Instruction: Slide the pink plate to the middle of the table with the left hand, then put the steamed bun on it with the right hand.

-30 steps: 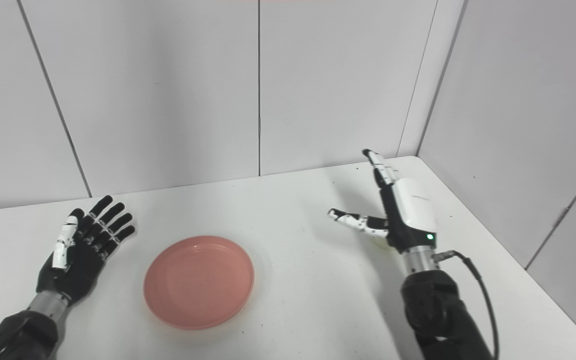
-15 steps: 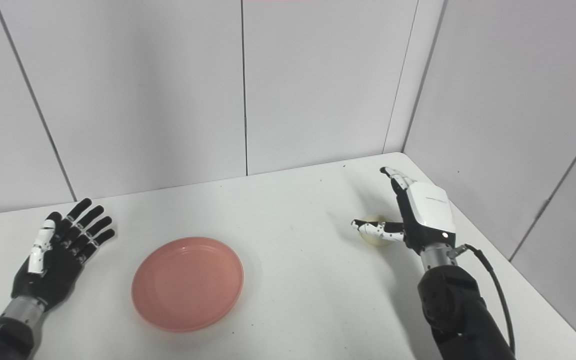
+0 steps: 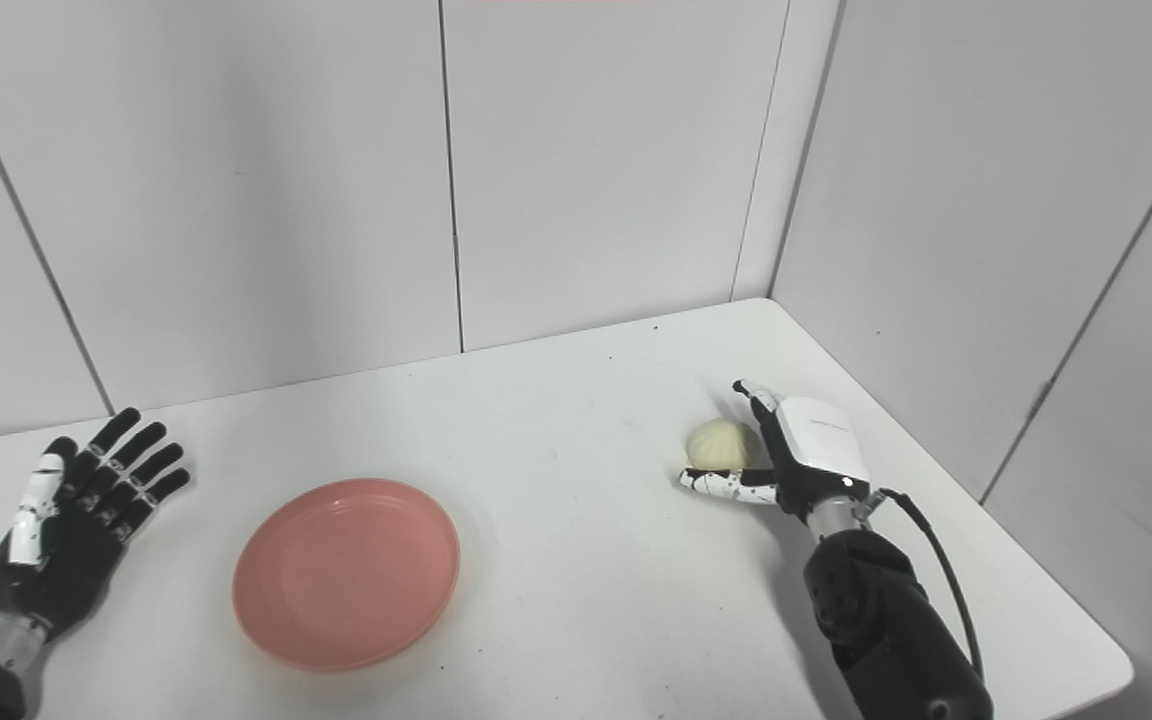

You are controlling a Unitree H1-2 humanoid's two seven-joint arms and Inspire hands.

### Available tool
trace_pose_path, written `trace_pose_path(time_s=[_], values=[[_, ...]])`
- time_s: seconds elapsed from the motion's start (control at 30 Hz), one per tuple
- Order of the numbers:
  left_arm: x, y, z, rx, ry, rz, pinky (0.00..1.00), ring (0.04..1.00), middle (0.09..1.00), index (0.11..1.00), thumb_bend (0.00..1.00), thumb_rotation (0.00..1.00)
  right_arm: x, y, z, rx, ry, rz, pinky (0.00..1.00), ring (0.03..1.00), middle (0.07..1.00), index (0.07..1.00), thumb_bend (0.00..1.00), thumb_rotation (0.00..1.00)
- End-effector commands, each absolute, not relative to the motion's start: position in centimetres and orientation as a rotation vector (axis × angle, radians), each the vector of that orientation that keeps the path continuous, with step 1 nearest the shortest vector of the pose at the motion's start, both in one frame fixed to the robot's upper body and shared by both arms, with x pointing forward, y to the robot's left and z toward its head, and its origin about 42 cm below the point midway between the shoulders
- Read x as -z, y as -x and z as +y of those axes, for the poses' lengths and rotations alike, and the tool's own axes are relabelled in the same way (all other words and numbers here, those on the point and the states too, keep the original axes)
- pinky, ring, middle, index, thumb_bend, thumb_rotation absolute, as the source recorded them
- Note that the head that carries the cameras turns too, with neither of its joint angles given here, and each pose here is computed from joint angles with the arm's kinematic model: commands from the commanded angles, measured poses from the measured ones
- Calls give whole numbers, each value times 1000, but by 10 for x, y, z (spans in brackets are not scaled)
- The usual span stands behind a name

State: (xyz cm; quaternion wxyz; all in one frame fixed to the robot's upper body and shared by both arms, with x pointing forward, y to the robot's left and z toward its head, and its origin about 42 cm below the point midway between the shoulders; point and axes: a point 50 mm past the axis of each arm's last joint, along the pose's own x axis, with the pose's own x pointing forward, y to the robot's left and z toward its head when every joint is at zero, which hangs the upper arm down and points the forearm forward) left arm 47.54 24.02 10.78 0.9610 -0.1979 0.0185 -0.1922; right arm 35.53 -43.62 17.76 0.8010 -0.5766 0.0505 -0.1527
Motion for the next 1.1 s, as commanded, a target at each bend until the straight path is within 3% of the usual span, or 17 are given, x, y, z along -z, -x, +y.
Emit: trace_pose_path(time_s=[0.0, 0.57, 0.7, 0.9, 1.07], values=[[0, -389, 267, 280, 483, 331, 799, 828, 857, 850, 488, 864, -211, -371, -444, 391, 1258, 44, 716, 843, 883, 875, 938, 676], [-1, -388, 267, 290, 474, 326, 795, 824, 852, 849, 484, 878, -204, -387, -442, 386, 1261, 85, 720, 843, 882, 876, 937, 677], [-2, -388, 266, 290, 471, 323, 791, 821, 849, 846, 490, 868, -201, -387, -444, 402, 1250, 86, 695, 819, 857, 862, 900, 618], [-3, -387, 265, 294, 466, 317, 790, 823, 852, 849, 486, 863, -199, -392, -444, 386, 1244, 128, 678, 788, 832, 841, 872, 615], [-4, -386, 265, 303, 457, 310, 797, 828, 858, 853, 490, 864, -197, -395, -445, 374, 1209, 123, 593, 683, 735, 743, 834, 446]])
